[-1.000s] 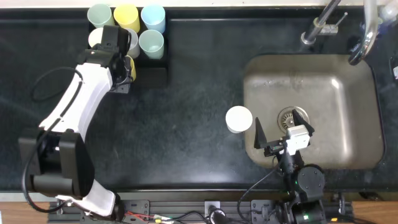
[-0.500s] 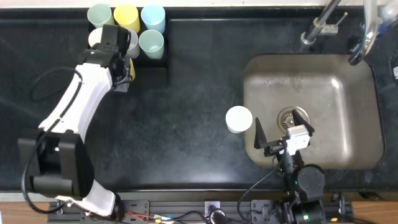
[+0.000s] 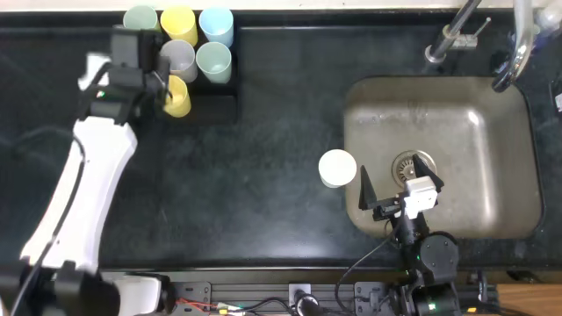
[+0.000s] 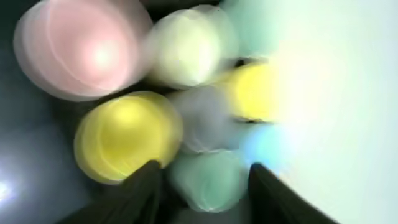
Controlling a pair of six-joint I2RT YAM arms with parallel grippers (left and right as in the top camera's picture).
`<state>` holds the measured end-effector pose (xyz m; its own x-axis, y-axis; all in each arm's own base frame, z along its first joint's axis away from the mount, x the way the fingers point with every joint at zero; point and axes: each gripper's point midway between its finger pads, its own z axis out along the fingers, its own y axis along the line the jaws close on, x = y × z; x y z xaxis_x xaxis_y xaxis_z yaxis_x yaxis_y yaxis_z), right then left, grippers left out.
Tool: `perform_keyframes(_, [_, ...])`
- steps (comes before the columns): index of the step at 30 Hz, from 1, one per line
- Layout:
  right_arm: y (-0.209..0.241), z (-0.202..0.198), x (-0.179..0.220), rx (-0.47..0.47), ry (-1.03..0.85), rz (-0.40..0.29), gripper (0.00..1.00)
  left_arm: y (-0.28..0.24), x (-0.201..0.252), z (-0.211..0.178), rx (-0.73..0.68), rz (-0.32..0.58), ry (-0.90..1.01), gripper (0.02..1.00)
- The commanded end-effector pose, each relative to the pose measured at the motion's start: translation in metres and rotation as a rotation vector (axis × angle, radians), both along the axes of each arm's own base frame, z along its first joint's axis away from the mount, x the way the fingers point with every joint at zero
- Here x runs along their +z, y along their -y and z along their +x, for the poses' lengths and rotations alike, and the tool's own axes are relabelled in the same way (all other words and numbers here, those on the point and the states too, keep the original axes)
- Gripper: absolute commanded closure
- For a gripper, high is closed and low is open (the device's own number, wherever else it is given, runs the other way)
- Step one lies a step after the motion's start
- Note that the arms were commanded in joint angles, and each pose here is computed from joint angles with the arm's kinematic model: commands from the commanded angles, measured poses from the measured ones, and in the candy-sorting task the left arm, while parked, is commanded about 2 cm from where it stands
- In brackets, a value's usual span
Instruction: Store Cups
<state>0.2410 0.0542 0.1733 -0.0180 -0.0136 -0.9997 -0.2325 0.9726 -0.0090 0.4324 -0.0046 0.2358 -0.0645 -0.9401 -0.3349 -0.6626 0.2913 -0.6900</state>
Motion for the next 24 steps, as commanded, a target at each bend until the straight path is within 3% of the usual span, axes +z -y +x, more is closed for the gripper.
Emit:
perform_keyframes(1, [0.002,0.001,-0.003,-0.01,0.003,-0.002,0.003,0.006,0.108,-0.003,-0.381,0.532,0.239,0.426])
perform_keyframes(4, [0.002,0.001,-0.003,-0.01,0.003,-0.002,0.005,0.017,0.158,-0.023,-0.53,0.795,0.349,0.257])
perform_keyframes(8, [0.002,0.001,-0.003,-0.01,0.003,-0.002,0.003,0.022,0.189,-0.057,-0.601,0.961,0.433,0.071])
perform_keyframes(13, [0.002,0.001,-0.003,-0.01,0.003,-0.002,0.005,0.045,0.197,-0.098,-0.715,1.165,0.644,0.018])
perform_keyframes(18, [0.002,0.001,-0.003,-0.01,0.003,-0.002,0.003,0.049,0.169,-0.134,-0.69,1.211,0.775,0.018])
perform_keyframes(24, [0.002,0.001,-0.003,-0.01,0.003,-0.002,0.003,0.044,0.108,-0.157,-0.682,1.212,0.762,0.018])
